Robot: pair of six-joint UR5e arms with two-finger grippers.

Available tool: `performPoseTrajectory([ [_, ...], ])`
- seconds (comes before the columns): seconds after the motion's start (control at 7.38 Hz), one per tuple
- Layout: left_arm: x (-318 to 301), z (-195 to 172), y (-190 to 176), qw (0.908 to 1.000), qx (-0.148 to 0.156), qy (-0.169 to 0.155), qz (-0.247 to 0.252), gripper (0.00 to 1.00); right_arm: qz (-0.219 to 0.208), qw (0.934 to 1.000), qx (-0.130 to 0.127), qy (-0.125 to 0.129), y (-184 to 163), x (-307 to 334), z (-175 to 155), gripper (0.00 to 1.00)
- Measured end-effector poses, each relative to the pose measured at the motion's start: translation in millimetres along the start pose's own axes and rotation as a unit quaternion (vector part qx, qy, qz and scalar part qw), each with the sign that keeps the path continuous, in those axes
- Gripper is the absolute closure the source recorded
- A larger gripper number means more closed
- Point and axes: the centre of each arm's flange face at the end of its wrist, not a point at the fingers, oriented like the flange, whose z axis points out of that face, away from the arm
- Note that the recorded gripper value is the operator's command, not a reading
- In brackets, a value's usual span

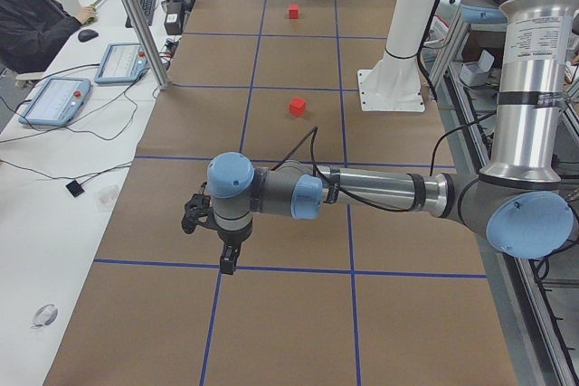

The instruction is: Form red blocks into L shape at center

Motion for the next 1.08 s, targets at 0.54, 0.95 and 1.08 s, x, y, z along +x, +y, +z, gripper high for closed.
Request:
performPoseTrajectory([
  [0.54,1.9,-2.1,-4.1,1.0,0.001,0.001,-0.004,0.0,-0.003,1.0,0.0,0.002,-0.6,-4.1,-2.5,0.01],
  [0.95,40.2,-19.8,-49.7,0.9994,0.033,0.005,-0.012,0.0,-0.01,0.9999,0.007,0.001,-4.1,-11.9,-8.8,0.01],
  [1.08,92.6,-27.4,-79.9,0.9988,0.043,0.014,-0.021,0.0,-0.012,0.9999,0.008,0.0,-5.3,-14.1,-10.3,0.01],
])
